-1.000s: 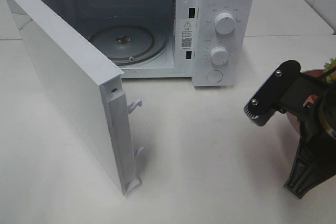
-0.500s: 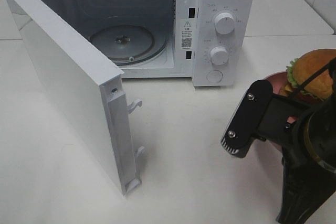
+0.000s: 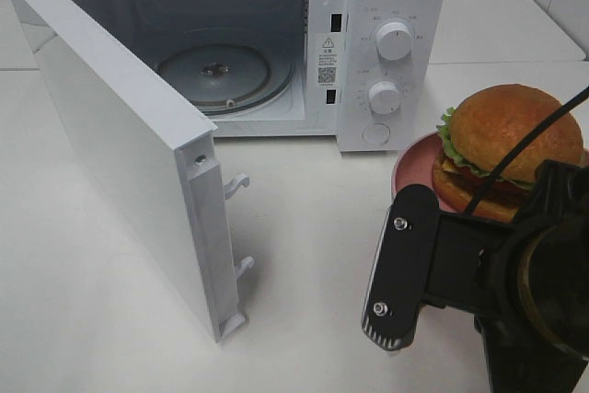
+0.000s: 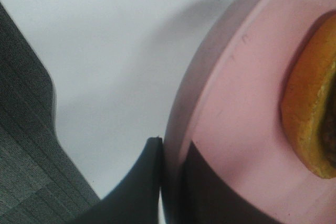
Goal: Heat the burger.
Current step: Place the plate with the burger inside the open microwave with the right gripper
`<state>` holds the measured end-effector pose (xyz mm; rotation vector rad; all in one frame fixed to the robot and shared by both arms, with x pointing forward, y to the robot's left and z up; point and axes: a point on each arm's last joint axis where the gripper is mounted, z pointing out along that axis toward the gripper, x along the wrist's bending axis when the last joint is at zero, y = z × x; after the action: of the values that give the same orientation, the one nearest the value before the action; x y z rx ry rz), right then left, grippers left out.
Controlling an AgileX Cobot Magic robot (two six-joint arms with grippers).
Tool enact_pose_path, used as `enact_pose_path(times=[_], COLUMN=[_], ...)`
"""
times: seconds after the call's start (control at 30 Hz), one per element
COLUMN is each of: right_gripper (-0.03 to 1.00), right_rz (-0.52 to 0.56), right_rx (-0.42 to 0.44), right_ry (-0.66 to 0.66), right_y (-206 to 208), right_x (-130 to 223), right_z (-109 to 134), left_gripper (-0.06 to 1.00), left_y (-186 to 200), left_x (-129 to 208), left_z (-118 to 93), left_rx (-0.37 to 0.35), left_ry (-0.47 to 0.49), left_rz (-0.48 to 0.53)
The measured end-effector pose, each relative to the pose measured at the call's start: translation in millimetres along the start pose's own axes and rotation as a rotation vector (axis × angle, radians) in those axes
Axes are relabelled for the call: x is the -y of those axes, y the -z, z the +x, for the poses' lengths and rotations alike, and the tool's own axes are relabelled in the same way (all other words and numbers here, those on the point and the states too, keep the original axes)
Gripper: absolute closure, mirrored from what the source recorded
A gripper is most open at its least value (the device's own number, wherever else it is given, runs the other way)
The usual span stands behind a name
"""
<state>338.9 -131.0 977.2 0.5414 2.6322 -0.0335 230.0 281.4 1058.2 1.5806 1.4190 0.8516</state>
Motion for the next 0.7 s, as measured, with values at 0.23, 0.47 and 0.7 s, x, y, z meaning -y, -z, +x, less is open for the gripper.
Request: enact_pose_path(times=[0.23, 0.47, 0.7], right_gripper=[0.91, 0.91, 0.91], right_rz=[-0.014, -0.042, -0.108], right_rx=[-0.002, 0.015, 0.025], right_ry=[0.100, 0.232, 0.369], right_y=[2.7, 2.5, 2.6], right_x=[-0.8, -3.3, -9.1], right_z=[5.6, 4.6, 5.2], left_gripper=[-0.04, -0.04, -0.04], left_y=[0.0, 0.0, 0.0], left_x=[0.0, 0.0, 0.0], left_z=[0.0, 0.0, 0.0], left_rx=[0.000, 0.000, 0.000], left_ry=[0.000, 0.000, 0.000], left_rz=[0.000, 0.000, 0.000])
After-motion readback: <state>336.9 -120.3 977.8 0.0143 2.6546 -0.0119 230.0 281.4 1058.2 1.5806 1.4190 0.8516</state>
